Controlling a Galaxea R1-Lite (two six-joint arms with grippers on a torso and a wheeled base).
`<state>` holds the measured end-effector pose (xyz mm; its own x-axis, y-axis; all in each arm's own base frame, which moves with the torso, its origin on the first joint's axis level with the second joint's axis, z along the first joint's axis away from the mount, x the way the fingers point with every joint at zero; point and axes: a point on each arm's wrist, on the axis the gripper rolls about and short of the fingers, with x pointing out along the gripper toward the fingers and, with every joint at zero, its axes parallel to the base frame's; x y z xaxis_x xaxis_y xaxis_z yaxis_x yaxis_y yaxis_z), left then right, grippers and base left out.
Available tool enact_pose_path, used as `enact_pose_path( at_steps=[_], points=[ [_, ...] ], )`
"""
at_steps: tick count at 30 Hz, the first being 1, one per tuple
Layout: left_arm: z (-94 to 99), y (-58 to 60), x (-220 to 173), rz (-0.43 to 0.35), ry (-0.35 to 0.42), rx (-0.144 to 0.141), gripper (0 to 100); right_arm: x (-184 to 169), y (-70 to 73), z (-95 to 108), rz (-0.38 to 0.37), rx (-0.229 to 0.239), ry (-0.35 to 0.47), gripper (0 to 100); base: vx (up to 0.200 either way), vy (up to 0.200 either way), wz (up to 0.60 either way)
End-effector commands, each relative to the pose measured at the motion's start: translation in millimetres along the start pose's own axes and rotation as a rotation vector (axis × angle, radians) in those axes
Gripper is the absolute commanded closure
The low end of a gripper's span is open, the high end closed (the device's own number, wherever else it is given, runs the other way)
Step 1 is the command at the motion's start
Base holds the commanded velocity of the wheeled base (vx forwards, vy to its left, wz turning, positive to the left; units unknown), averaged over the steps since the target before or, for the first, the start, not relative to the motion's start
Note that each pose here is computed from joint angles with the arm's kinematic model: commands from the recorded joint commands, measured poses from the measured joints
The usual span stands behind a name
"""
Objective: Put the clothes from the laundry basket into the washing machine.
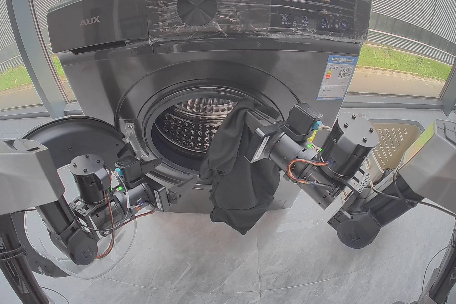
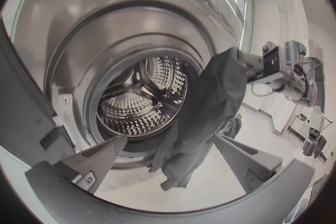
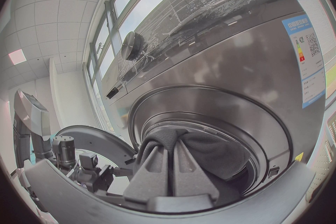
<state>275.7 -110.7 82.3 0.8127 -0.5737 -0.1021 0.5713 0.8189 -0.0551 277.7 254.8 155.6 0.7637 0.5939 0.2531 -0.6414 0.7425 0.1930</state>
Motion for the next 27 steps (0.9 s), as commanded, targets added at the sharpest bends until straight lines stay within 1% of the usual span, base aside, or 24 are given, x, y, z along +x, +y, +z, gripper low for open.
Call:
enact_pose_path(
  at_steps=[1,5,6,7,8,11,13,16,20,27],
  points=[
    [-18.2,-0.4,1,-0.007,0.070,-0.015,0,1,0.9,6,0.000,0.000,-0.016,100,0.000,0.000,0.00],
    [-29.3,-2.1,-5,-0.056,0.123,-0.019,0,3,1.6,9,-0.001,0.002,-0.018,100,0.000,0.000,0.00],
    [-29.7,-1.7,-5,-0.057,0.124,-0.018,0,3,1.7,9,-0.001,0.001,-0.020,100,0.000,0.000,0.00],
    [-37.7,-0.8,-4,-0.075,0.153,-0.015,0,4,3.2,14,0.003,0.003,-0.030,100,0.000,0.000,0.00],
    [-42.0,0.8,-2,-0.083,0.165,-0.012,0,4,3.9,15,0.004,0.004,-0.030,100,0.000,0.000,0.00],
    [-48.7,2.7,2,-0.097,0.180,-0.011,0,4,6.3,15,0.010,0.005,-0.027,100,0.000,0.000,0.00],
    [-58.2,1.9,9,-0.133,0.202,-0.015,0,4,8.3,13,0.014,0.007,-0.024,100,0.000,0.000,0.00],
    [-69.4,1.5,18,-0.149,0.222,-0.019,0,3,8.8,13,0.015,0.007,-0.023,100,0.000,0.000,0.00],
    [-81.1,5.5,37,-0.154,0.216,-0.011,0,2,10.6,11,0.010,0.009,-0.022,100,0.000,0.000,0.00],
    [-91.6,12.0,62,-0.151,0.186,-0.002,0,1,18.0,8,0.028,0.016,-0.015,100,0.000,0.000,0.00]
  ],
)
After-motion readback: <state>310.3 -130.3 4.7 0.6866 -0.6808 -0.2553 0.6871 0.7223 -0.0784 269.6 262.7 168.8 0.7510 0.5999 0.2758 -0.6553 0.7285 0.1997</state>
